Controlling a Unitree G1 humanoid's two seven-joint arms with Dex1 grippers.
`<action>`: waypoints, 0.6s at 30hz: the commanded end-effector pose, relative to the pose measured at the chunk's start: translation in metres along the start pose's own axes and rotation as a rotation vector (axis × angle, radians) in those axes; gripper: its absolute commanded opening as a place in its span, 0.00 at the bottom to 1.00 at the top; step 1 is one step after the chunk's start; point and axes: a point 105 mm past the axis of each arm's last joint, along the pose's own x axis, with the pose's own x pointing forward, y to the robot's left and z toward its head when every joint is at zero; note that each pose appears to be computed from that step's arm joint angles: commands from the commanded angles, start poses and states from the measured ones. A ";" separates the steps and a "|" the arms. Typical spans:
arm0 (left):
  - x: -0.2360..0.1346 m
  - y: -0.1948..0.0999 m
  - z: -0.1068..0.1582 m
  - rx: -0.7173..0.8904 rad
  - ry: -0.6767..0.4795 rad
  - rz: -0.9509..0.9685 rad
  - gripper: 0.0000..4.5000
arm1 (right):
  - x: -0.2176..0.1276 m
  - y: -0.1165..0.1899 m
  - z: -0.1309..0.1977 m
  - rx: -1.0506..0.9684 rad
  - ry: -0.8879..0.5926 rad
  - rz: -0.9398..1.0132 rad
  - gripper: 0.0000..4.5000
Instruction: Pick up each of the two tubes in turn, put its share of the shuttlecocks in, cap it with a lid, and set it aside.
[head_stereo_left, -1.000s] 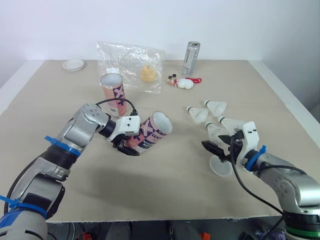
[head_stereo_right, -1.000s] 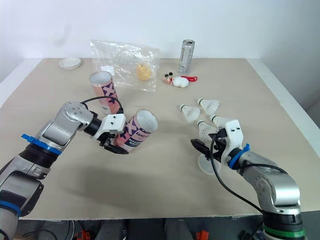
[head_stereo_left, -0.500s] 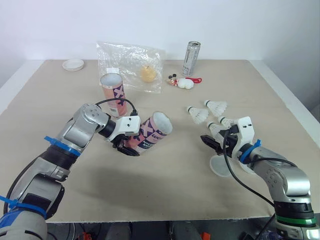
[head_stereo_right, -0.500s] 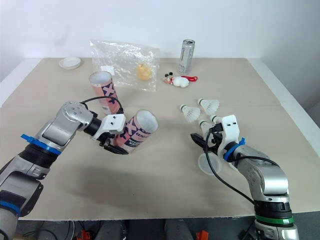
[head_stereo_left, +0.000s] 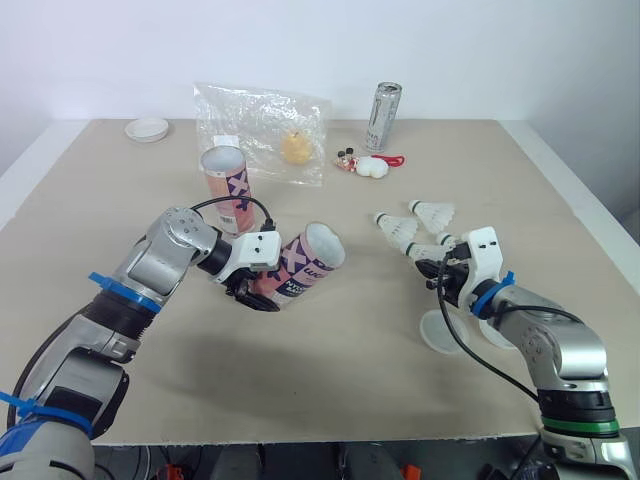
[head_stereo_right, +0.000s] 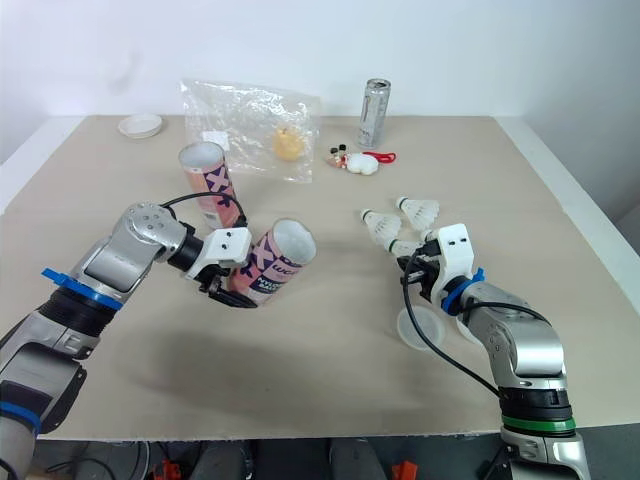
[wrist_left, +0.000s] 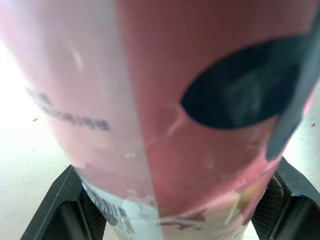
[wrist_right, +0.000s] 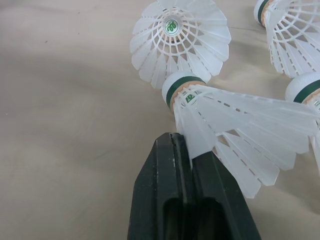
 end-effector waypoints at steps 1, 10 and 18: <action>-0.001 0.001 0.002 0.008 0.001 0.013 0.72 | -0.010 0.005 0.020 -0.068 -0.044 0.016 0.00; -0.003 0.003 -0.002 -0.001 0.008 0.010 0.72 | -0.059 0.054 0.093 -0.495 -0.172 0.350 0.00; -0.002 0.004 0.000 -0.002 0.000 0.007 0.72 | -0.071 0.101 0.140 -1.107 -0.281 0.587 0.00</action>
